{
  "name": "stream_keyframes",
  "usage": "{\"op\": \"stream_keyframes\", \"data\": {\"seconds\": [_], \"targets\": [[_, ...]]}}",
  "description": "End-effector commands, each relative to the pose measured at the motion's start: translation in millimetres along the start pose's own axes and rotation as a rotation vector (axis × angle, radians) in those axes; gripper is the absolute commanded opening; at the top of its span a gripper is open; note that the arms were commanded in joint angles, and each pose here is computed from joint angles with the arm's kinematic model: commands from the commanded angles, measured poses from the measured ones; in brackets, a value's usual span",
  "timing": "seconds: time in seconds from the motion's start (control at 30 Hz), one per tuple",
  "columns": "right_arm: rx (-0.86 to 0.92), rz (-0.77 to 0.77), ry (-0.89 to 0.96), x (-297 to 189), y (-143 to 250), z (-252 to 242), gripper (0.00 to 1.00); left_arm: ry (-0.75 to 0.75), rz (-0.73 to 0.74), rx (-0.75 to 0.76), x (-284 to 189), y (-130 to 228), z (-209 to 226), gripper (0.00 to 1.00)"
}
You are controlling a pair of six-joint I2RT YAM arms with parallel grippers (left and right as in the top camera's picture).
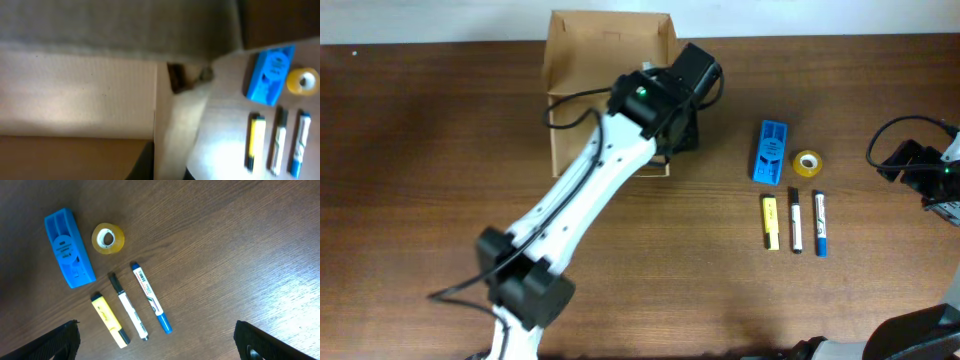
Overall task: Pack container
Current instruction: 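Push the cardboard box with the left gripper toward the table center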
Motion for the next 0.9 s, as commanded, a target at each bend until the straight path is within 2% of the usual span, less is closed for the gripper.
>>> {"op": "stream_keyframes", "data": {"seconds": [0.0, 0.33, 0.7, 0.73, 0.77, 0.87], "targets": [[0.005, -0.031, 0.002, -9.0, -3.6, 1.4, 0.99, -0.019, 0.045, -0.041, 35.9, 3.3, -8.4, 0.01], [0.005, -0.031, 0.002, -9.0, -3.6, 1.4, 0.99, -0.089, 0.127, -0.045, 106.5, 17.1, -12.4, 0.01], [0.005, -0.032, 0.002, -9.0, -3.8, 1.4, 0.99, -0.135, 0.184, -0.054, 140.9, 32.9, -11.5, 0.03], [0.005, -0.032, 0.002, -9.0, -3.8, 1.4, 0.99, -0.136, 0.184, -0.053, 140.9, 32.9, -11.5, 0.12], [0.005, -0.032, 0.002, -9.0, -3.8, 1.4, 0.99, -0.134, 0.183, -0.054, 140.9, 32.7, -11.8, 0.27], [0.004, -0.034, 0.002, -9.0, -4.1, 1.4, 0.99, -0.123, 0.175, -0.054, 137.8, 30.2, -14.5, 0.38]]}}
Point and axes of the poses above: each gripper's point midway between its finger pads, its own x axis out along the fingers, its own z axis along the line the jaws close on, y = z × x, the point moved 7 cm from there along -x, back along the fingers, and after that the axes turned 14 degrees about -x, right-handed, at the moved point
